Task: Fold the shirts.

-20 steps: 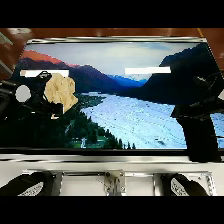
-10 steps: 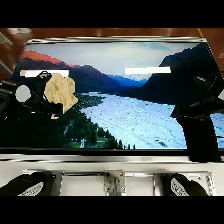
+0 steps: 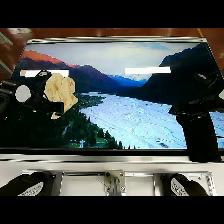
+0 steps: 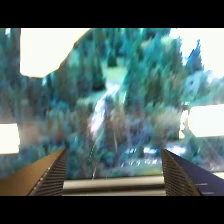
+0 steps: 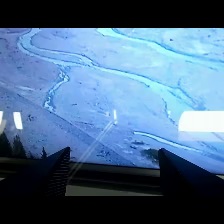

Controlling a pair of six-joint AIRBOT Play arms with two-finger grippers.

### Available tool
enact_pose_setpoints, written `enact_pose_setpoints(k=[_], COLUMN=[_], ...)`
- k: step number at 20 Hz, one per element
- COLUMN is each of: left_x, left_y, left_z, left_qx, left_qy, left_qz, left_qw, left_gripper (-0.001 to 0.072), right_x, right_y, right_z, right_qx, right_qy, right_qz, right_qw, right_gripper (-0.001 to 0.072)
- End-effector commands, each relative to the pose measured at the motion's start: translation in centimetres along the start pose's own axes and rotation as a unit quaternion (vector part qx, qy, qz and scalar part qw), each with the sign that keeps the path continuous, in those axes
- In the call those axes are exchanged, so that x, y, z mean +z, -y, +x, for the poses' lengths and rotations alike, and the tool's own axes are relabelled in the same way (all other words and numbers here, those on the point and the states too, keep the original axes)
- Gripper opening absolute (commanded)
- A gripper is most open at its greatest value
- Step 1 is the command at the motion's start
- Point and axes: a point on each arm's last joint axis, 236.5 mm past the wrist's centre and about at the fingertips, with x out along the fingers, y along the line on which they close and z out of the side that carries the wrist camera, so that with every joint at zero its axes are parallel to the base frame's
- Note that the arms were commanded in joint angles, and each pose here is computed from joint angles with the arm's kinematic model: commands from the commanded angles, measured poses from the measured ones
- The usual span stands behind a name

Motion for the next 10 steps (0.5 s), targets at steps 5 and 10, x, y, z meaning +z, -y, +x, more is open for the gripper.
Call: enact_pose_setpoints(k=[5,10], left_x=[2.9,7.7], left_y=[-1.4,-6.6], left_z=[0.3,4.5], left_qx=[0.023,0.035], left_qy=[0.053,0.055], left_qz=[-0.005,-0.090], left_qw=[0.998,0.994], left_gripper=[0.0693,0.0697], right_x=[0.9,2.7], right_y=[-1.2,-0.8], right_z=[-0.1,-0.2], right_qx=[0.025,0.018], right_qy=[0.020,0.058], right_qz=[0.005,0.006], right_qw=[0.999,0.998], right_gripper=[0.0672,0.0671])
